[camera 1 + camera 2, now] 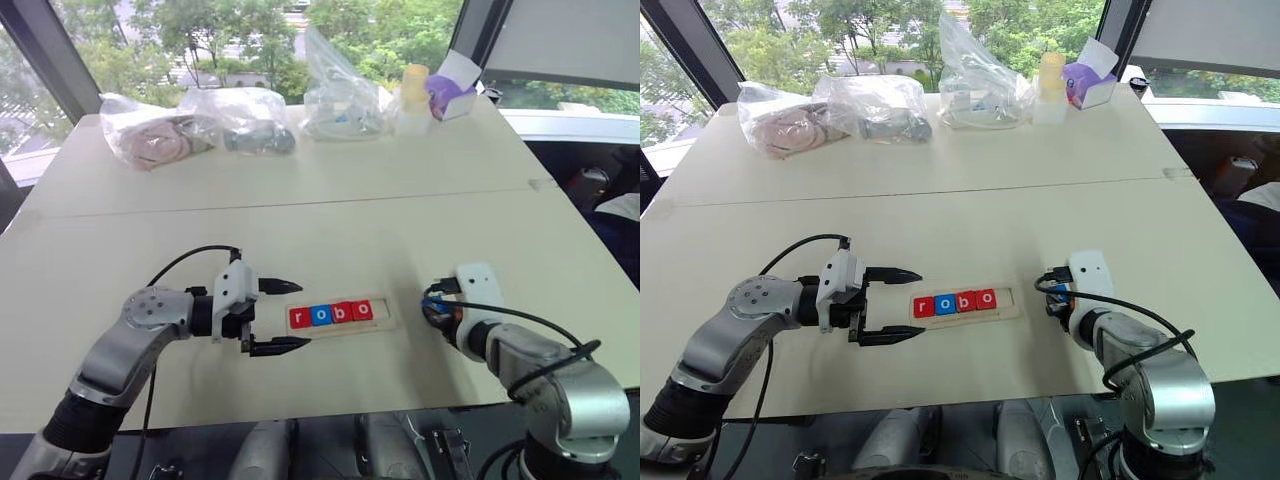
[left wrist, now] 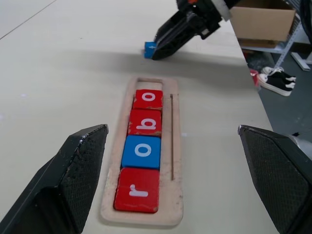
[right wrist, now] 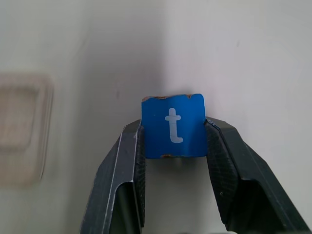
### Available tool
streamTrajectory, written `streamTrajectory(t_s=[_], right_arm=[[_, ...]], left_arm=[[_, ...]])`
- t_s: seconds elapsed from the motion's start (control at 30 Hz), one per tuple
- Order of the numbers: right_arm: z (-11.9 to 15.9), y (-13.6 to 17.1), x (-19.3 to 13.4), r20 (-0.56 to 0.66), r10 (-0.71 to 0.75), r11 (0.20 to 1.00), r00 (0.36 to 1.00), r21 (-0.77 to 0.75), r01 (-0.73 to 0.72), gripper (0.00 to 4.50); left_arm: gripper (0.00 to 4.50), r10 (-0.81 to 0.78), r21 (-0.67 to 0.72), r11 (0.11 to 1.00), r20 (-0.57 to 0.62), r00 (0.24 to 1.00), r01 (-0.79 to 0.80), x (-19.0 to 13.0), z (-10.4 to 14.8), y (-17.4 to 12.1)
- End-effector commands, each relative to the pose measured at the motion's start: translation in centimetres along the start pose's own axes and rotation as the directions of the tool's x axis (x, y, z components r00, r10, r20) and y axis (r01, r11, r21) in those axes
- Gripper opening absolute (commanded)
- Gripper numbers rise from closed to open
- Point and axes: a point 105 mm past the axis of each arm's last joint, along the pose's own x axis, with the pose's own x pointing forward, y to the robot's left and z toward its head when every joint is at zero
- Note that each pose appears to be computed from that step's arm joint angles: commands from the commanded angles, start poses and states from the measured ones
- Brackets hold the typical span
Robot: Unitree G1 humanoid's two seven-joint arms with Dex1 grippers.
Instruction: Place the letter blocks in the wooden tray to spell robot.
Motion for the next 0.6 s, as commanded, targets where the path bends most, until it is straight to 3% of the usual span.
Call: streamTrajectory(t_s=[0.03, 0.17, 0.4, 0.5, 0.6], right_arm=[[0.6, 0.6, -0.4, 0.034, 0.021, 1.000, 0.999, -0.003, -0.021, 1.16], [0.8, 0.8, -0.4, 0.039, 0.032, 0.999, 0.999, -0.007, -0.031, 1.16], [2.2, 1.0, -0.7, 0.019, 0.141, 0.982, 0.990, -0.126, -0.138, 4.48], [4.5, 0.4, -2.2, -0.027, 0.278, 0.891, 0.960, -0.367, -0.268, 4.48], [5.8, -1.6, -2.1, -0.044, 0.314, 0.828, 0.949, -0.477, -0.296, 4.48]], left_arm=[[4.50, -0.006, 0.029, 1.000, 0.017, 1.000, 0.006, 0.0, 0.5, 0.0], [4.50, -0.007, 0.030, 1.000, 0.018, 1.000, 0.007, 0.1, 0.5, 0.1], [4.50, 0.000, 0.031, 1.000, 0.019, 1.000, -0.001, 0.0, 0.5, 0.2], [4.50, 0.001, 0.032, 0.999, 0.018, 1.000, -0.001, 0.0, 0.5, 0.2], [4.50, 0.000, 0.035, 0.999, 0.017, 1.000, -0.001, 0.1, 0.6, 0.4]])
